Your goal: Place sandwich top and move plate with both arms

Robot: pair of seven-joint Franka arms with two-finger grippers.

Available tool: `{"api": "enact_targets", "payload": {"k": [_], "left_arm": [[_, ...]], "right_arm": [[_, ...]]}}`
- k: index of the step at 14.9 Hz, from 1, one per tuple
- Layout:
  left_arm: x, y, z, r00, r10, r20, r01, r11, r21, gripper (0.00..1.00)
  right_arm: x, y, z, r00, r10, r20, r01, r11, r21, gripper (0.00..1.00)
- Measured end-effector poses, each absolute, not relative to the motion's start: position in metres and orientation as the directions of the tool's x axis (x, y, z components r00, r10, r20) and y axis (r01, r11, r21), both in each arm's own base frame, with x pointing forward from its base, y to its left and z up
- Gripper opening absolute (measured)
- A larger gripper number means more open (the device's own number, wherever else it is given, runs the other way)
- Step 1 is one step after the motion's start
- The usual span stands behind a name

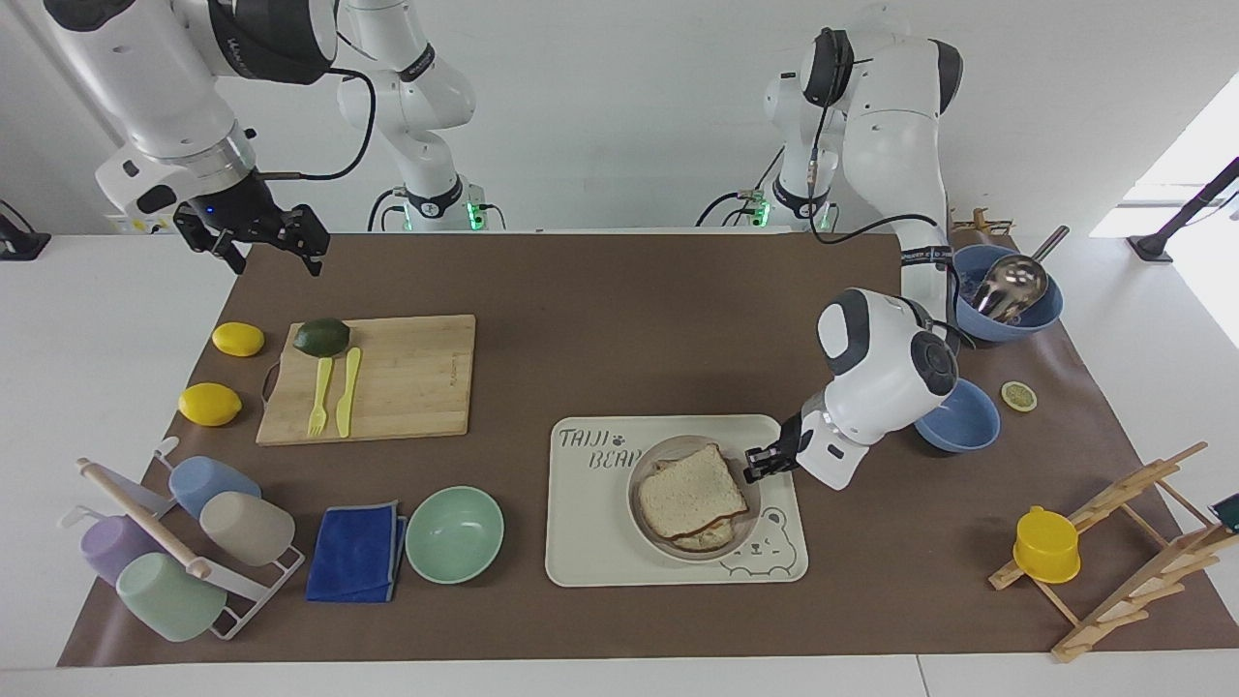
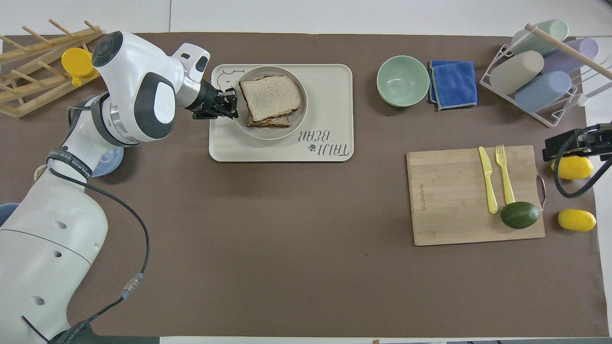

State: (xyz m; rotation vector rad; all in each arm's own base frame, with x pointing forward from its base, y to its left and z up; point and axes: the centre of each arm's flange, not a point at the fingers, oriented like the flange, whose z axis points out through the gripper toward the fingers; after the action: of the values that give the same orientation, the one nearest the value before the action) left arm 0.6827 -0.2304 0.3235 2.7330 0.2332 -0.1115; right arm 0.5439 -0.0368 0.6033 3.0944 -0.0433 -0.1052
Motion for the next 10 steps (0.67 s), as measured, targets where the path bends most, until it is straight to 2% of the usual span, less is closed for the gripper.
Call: {"api": "enact_targets", "payload": {"k": [10], "left_arm": [[0.677,-0.234,0.312,0.987,0.128,-0.101,0.157,-0.915,0.372,0.04]], "right_arm": [[0.544,-0.037,0.603,0.997,-0.029,-0.067,-0.026,-0.999,0.046,1.00]]}}
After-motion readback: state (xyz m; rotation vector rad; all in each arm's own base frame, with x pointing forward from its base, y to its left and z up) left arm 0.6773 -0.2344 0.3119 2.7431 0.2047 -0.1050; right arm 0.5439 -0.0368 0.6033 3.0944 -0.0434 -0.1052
